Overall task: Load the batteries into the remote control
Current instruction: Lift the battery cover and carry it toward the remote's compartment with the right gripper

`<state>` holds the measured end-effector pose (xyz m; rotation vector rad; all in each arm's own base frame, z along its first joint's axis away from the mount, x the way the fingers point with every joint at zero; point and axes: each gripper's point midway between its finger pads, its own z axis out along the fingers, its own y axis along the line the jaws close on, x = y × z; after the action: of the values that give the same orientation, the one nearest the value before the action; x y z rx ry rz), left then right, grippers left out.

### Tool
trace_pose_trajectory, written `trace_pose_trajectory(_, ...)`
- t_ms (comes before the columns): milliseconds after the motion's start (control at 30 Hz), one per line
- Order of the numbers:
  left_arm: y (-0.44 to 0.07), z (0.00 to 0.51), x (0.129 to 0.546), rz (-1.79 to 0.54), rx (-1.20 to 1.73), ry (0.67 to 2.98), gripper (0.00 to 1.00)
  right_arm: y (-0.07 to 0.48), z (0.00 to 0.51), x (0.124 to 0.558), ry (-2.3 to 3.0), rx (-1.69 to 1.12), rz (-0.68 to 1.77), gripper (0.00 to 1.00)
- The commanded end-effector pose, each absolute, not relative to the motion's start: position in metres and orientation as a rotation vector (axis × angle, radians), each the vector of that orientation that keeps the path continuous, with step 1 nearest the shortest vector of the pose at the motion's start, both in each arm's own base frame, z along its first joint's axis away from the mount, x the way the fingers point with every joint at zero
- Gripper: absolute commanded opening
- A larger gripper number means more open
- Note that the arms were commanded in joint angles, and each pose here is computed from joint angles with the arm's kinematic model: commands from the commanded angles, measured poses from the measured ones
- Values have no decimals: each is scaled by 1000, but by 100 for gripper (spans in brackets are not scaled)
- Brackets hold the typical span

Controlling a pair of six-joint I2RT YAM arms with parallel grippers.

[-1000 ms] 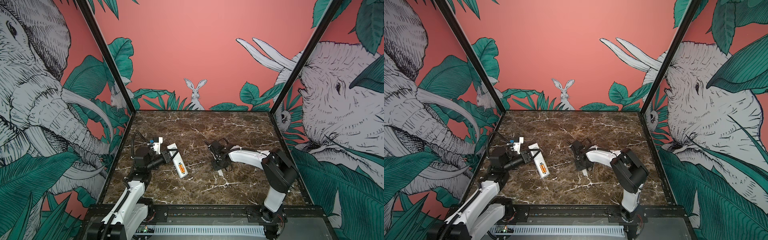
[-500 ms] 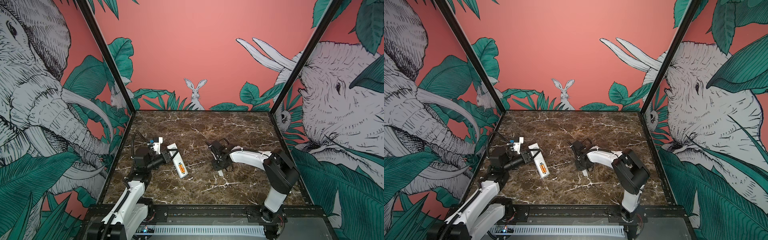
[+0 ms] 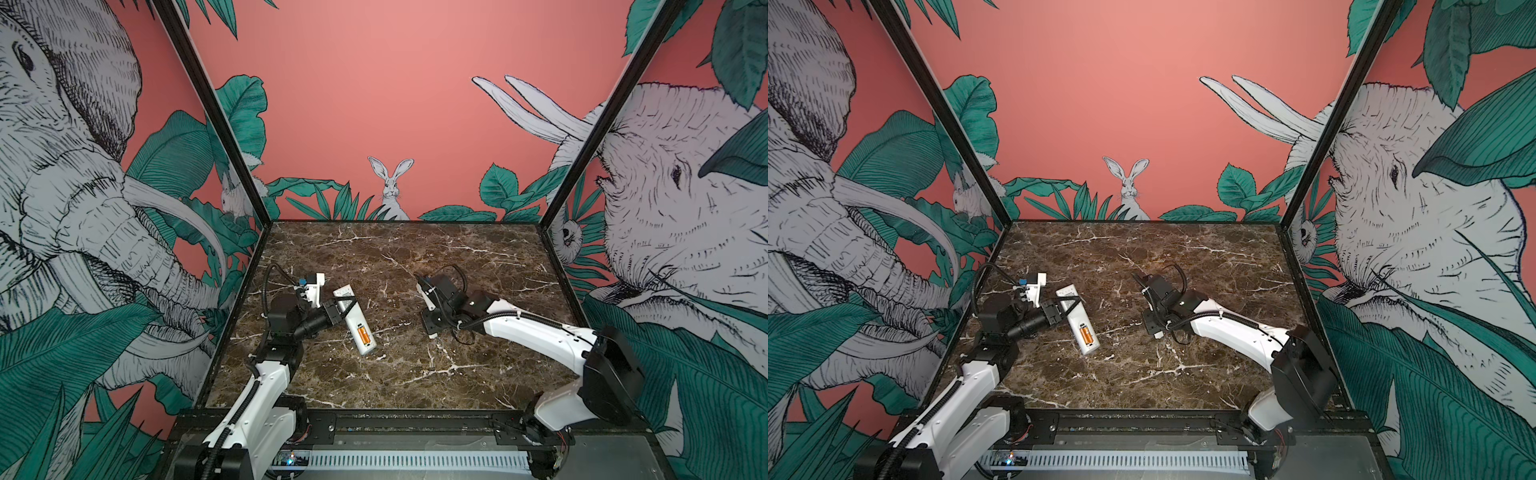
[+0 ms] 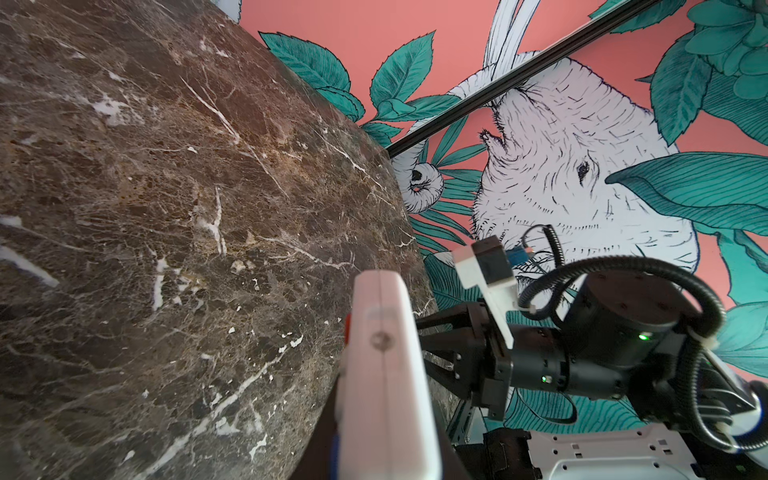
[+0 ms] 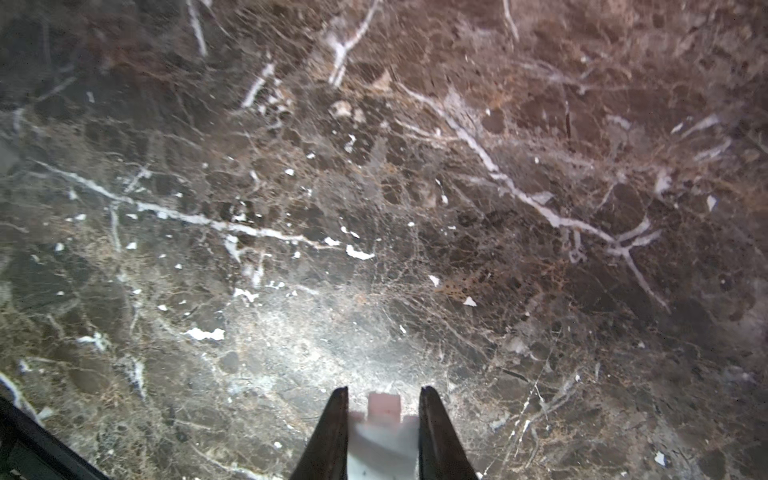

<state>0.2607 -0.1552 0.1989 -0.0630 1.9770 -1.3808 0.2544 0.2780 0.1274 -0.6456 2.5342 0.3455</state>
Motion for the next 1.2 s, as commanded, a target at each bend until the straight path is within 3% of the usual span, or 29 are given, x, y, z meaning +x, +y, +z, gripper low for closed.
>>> trace_pose_trajectory(0, -156, 209, 262, -1390, -42, 1932, 0, 291, 158, 260, 2420, -641, 364, 13)
trace_pose_trajectory(700, -155, 215, 265, -1396, -59, 1913, 0, 369, 240, 226, 2127, -736, 589, 13)
trace_pose_trajectory(1167, -157, 218, 265, -1406, -49, 1906, 0, 405, 255, 216, 2025, -770, 648, 12)
